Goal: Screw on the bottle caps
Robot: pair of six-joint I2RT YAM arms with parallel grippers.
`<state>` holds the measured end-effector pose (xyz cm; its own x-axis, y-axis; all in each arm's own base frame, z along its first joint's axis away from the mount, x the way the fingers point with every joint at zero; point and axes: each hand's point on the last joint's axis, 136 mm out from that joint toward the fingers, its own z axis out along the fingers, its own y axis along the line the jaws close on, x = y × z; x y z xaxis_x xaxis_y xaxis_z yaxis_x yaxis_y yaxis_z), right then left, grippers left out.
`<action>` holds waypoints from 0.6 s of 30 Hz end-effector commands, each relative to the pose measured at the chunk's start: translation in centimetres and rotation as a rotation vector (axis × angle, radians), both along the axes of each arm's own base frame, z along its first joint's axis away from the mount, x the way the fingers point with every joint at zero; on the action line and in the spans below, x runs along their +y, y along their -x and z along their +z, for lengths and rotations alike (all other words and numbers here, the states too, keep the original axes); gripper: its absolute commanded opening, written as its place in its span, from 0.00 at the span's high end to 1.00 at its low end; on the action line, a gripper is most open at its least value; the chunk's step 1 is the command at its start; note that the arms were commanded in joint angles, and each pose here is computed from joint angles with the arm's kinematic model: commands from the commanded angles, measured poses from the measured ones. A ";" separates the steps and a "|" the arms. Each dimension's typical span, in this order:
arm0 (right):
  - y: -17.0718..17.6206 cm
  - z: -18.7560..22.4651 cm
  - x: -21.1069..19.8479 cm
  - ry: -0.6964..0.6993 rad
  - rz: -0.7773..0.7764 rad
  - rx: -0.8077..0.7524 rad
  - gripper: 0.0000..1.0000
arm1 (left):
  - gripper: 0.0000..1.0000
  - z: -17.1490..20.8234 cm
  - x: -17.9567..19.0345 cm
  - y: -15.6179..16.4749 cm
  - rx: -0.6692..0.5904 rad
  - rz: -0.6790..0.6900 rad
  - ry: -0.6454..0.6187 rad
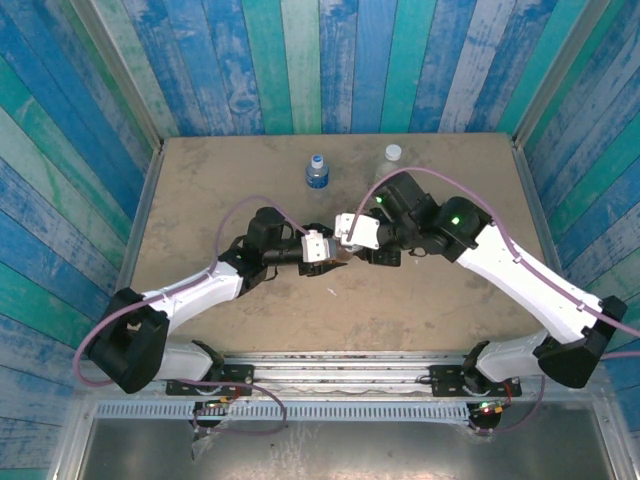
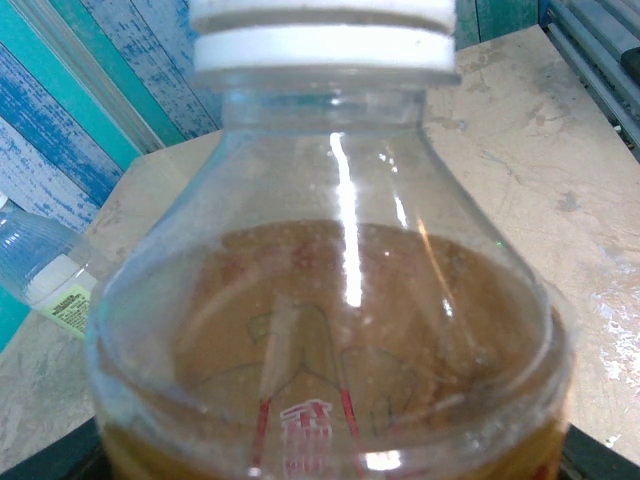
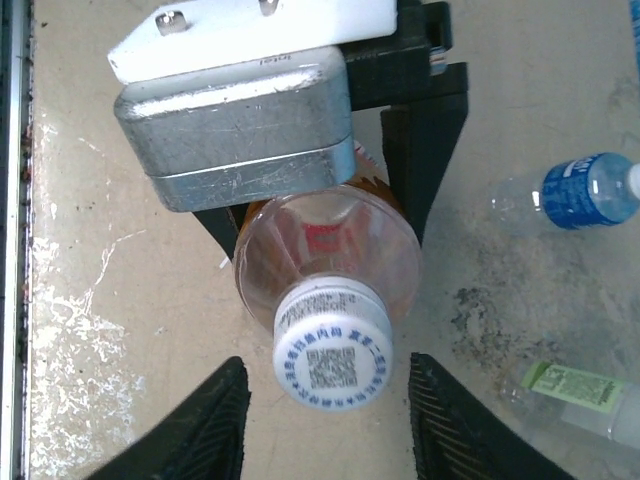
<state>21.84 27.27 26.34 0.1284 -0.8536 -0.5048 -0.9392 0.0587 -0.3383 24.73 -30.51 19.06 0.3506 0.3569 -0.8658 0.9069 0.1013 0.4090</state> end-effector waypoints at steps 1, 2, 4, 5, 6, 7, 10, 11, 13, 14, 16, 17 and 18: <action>0.5 -0.2 0.1 0.043 0.097 -0.023 0.61 | 0.41 1.6 -0.1 0.3 -0.045 -0.018 0.026; 0.6 -0.4 0.2 0.045 0.098 -0.015 0.63 | 0.41 1.6 -0.1 0.4 -0.045 -0.017 0.026; 0.6 -0.6 0.2 0.046 0.093 -0.007 0.67 | 0.41 1.7 -0.1 0.4 -0.046 -0.018 0.027; 0.6 -0.6 0.2 0.045 0.090 -0.005 0.69 | 0.41 1.7 -0.1 0.4 -0.046 -0.017 0.028; 0.6 -0.6 0.1 0.046 0.085 -0.002 0.72 | 0.41 1.7 -0.1 0.4 -0.046 -0.017 0.028; 0.4 -0.5 0.1 0.045 0.074 -0.005 0.76 | 0.41 1.7 -0.1 0.4 -0.046 -0.017 0.027; 0.0 0.1 -0.1 0.019 -0.005 0.010 0.86 | 0.41 1.7 -0.1 0.4 -0.046 -0.017 0.027; -0.2 0.4 0.0 -0.008 -0.049 0.031 0.88 | 0.41 1.6 -0.1 0.4 -0.044 -0.018 0.026; -1.2 1.2 0.1 -0.113 -0.249 0.100 0.93 | 0.41 1.7 -0.1 0.4 -0.046 -0.019 0.028; -1.6 1.5 0.2 -0.152 -0.315 0.124 0.96 | 0.41 1.7 -0.1 0.3 -0.046 -0.018 0.028; -2.0 1.7 0.1 -0.218 -0.417 0.172 0.99 | 0.41 1.7 -0.1 0.4 -0.046 -0.019 0.028; -2.2 1.8 0.1 -0.253 -0.468 0.193 1.00 | 0.41 1.7 -0.1 0.3 -0.044 -0.018 0.028; -2.4 1.9 0.1 -0.299 -0.513 0.219 0.99 | 0.41 1.7 -0.1 0.3 -0.044 -0.020 0.029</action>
<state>22.32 27.51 26.10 -0.1794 -0.7872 -0.5900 -0.9277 0.3349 -0.1647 24.62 -30.52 19.05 0.3522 0.3543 -0.8663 0.9079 0.0953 0.4081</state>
